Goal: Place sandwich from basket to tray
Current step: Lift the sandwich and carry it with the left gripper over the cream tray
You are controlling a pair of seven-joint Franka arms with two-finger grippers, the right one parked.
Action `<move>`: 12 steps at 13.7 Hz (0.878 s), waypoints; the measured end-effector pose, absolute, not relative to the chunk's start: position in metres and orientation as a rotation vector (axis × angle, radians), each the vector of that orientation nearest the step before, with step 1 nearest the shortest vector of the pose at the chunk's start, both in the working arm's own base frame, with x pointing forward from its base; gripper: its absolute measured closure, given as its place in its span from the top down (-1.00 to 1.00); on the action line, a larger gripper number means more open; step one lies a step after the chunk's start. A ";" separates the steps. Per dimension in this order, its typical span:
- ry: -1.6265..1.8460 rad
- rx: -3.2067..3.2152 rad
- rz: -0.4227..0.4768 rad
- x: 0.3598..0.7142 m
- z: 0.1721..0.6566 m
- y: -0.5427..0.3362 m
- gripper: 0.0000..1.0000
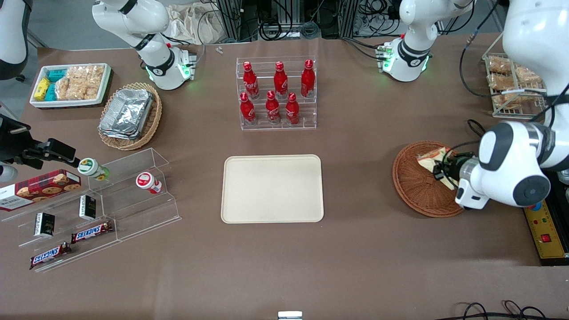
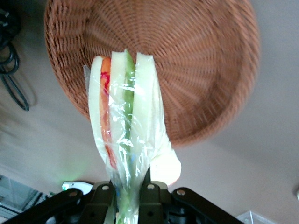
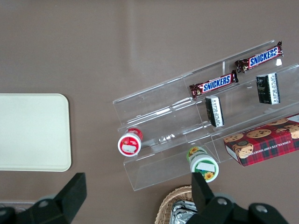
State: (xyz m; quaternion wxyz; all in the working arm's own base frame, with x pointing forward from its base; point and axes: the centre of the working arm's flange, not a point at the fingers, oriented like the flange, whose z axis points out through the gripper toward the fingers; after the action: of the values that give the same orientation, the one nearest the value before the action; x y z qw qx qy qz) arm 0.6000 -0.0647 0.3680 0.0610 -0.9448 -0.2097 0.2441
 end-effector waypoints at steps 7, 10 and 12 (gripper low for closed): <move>-0.157 -3.100 0.584 0.568 0.403 -0.263 -0.64; 0.044 -3.144 0.514 0.545 0.370 -0.344 -0.64; 0.163 -3.088 0.465 0.527 0.336 -0.384 -0.64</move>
State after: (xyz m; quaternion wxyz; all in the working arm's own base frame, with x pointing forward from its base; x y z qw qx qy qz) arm 0.5267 -0.3838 0.3363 0.0073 -0.9875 0.0521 0.1486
